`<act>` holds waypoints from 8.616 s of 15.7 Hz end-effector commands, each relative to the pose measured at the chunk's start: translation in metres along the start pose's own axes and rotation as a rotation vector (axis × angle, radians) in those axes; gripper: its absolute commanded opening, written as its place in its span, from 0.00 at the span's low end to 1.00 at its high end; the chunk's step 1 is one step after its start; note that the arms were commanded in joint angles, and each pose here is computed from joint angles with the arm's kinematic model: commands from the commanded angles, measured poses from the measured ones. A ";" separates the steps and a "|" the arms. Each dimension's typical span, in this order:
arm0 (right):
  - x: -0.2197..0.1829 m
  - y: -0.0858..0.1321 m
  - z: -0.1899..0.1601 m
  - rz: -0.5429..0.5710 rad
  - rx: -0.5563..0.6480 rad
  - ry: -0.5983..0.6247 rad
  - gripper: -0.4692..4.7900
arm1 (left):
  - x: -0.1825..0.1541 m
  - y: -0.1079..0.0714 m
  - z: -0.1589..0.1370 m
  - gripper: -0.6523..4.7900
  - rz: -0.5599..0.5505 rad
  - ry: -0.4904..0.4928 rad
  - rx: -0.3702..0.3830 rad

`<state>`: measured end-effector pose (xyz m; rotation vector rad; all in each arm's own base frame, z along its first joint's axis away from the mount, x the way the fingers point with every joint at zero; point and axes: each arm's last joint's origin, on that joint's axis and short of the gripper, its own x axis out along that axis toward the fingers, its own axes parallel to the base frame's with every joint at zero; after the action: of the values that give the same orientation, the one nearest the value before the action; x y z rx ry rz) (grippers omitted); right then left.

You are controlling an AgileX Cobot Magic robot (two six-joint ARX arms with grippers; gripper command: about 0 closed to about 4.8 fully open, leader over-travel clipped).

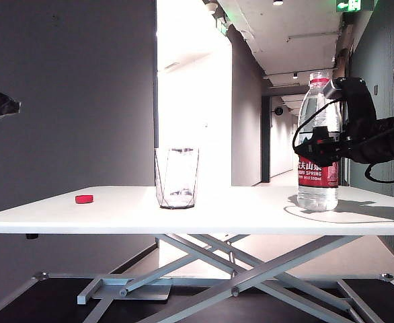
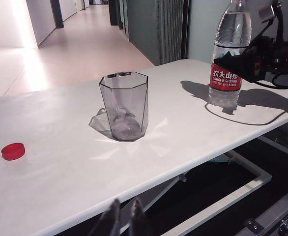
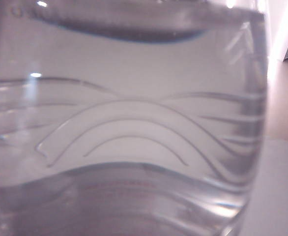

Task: Pick up the mineral water bottle on the table and pour water into the mug until it's half full.

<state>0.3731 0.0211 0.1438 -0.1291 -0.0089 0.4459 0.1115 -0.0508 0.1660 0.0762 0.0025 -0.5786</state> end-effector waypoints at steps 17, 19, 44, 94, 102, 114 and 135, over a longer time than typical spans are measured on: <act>-0.004 0.007 0.032 0.052 0.016 0.022 0.48 | 0.000 0.000 0.000 0.17 0.001 0.003 0.002; -0.006 0.011 0.041 0.068 -0.004 0.049 0.48 | 0.000 0.000 0.000 0.17 0.000 0.007 0.001; 0.035 0.085 0.133 -0.052 -0.394 0.202 0.48 | 0.000 0.000 -0.001 0.17 0.000 0.009 0.001; 0.090 0.112 0.105 -0.097 -1.275 0.430 0.48 | 0.000 0.000 -0.001 0.17 -0.001 0.015 0.026; 0.089 0.111 0.102 -0.065 -1.414 0.485 0.48 | 0.000 0.000 -0.001 0.17 -0.001 0.015 0.025; 0.088 0.110 0.102 -0.084 -1.462 0.523 0.48 | 0.000 0.000 -0.002 0.17 -0.002 0.025 0.024; 0.090 0.120 0.102 -0.116 -0.356 0.320 0.48 | 0.000 0.000 -0.003 0.17 -0.002 0.030 0.023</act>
<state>0.3959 0.1795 0.2079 -0.6377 0.3347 0.3345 0.1114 -0.0508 0.1623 0.1044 0.0337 -0.5786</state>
